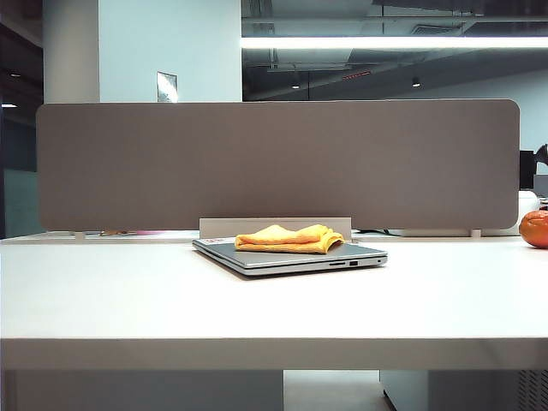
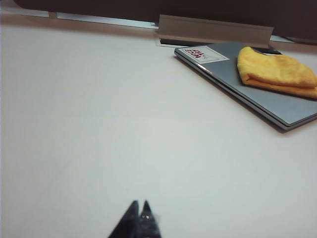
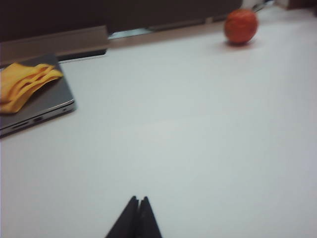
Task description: Pick up the yellow rag and put it over the laptop.
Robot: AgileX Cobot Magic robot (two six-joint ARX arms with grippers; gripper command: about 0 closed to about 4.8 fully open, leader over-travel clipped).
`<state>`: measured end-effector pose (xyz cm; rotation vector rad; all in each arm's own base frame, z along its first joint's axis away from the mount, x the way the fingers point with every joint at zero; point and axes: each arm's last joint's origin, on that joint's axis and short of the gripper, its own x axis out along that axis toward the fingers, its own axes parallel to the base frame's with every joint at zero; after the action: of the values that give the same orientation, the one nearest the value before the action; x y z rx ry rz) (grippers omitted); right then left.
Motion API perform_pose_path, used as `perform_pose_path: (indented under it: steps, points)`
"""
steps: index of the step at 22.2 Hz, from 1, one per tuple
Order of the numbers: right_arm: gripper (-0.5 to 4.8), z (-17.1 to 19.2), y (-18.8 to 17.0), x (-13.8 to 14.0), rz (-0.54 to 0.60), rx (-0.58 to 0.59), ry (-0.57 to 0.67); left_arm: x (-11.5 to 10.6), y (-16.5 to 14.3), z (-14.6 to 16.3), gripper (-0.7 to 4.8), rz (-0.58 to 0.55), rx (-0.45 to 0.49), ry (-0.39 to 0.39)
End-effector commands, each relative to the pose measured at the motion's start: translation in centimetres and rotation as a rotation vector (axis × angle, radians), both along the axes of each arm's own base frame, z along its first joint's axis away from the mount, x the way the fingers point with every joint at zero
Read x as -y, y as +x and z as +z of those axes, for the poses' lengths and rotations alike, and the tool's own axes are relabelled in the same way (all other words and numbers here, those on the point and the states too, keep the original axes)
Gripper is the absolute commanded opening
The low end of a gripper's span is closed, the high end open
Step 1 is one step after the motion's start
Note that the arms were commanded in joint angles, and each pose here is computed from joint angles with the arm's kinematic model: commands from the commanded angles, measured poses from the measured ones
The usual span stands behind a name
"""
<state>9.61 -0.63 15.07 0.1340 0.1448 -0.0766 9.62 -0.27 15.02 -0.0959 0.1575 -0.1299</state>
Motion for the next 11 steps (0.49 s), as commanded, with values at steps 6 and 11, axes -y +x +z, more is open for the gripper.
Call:
perform_pose_path:
  steps: [6, 11]
  points:
    - [-0.05, 0.12, 0.05, 0.12, -0.038, 0.024, -0.04, 0.02, -0.03, -0.04, -0.06, -0.003, -0.011, -0.004]
    - [-0.05, 0.11, 0.05, 0.12, -0.039, 0.023, -0.039, 0.02, -0.03, -0.04, -0.06, -0.003, -0.011, -0.004]
